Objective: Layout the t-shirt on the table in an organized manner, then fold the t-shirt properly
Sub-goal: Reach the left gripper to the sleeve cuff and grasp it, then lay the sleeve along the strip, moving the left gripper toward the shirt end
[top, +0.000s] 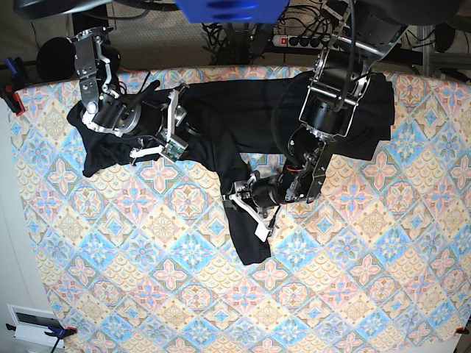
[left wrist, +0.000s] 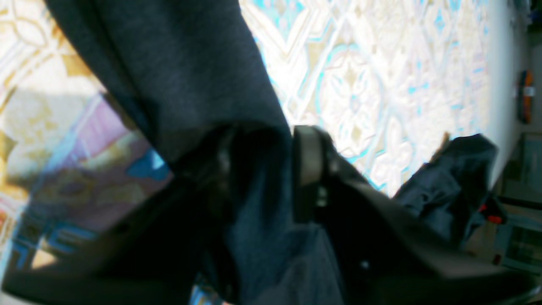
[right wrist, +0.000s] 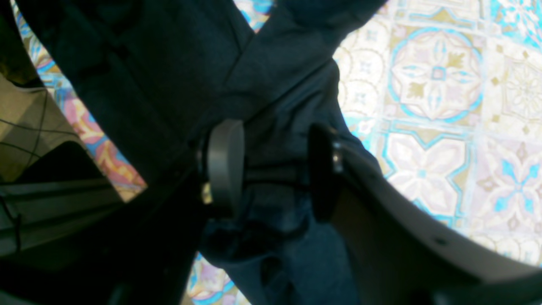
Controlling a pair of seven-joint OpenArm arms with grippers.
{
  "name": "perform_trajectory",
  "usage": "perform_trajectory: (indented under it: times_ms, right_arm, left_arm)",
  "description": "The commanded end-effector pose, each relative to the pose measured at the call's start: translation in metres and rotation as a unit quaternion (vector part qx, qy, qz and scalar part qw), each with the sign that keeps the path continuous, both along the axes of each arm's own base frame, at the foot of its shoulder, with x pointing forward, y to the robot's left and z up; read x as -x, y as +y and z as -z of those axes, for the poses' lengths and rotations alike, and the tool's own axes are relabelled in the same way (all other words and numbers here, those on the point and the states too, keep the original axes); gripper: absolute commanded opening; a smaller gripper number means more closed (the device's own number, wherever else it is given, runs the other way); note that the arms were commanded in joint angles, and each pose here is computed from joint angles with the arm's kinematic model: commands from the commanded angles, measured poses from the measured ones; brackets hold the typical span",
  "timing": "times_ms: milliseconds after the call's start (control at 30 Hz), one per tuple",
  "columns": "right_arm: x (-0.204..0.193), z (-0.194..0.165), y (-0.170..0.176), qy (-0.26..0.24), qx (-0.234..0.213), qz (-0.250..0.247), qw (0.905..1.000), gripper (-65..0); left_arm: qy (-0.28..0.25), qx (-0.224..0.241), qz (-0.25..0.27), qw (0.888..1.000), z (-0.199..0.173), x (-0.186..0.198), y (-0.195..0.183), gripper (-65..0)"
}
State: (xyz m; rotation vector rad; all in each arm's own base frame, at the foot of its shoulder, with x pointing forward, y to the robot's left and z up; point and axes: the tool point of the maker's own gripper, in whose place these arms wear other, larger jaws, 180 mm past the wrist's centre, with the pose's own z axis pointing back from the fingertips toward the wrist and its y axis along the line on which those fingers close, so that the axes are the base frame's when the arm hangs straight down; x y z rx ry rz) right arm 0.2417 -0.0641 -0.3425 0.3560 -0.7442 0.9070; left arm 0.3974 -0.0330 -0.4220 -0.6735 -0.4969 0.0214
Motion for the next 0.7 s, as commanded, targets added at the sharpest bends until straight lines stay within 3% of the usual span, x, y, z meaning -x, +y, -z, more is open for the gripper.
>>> perform_trajectory:
  times_ms: [0,67,267,433,667]
  right_arm:
    - [-0.007,-0.012,0.0,-0.02,-0.011,0.0,0.9997,-41.0]
    - [-0.007,-0.012,-0.001,-0.021,-0.011,0.002,0.9997,-41.0]
    - [-0.008,-0.013,-0.002,-0.022,-0.011,0.004,0.9997,-41.0]
    - [-0.008,-0.012,-0.002,-0.022,-0.01,0.004,0.9997,-41.0]
    - [-0.008,-0.01,-0.003,-0.019,-0.01,0.005,0.9998,-41.0]
  left_arm:
    - [0.001,-0.002,0.007,1.0,-0.004,-0.002,-0.003,-56.3]
    - [-0.012,0.006,-0.014,1.0,-0.009,-0.01,0.002,-65.0]
    - [-0.06,0.035,-0.06,0.996,-0.041,-0.028,0.027,-65.0]
    - [-0.12,0.03,-0.052,0.991,-0.075,-0.02,0.048,-65.0]
    - [-0.116,0.045,-0.06,0.99,-0.072,0.005,0.073,-65.0]
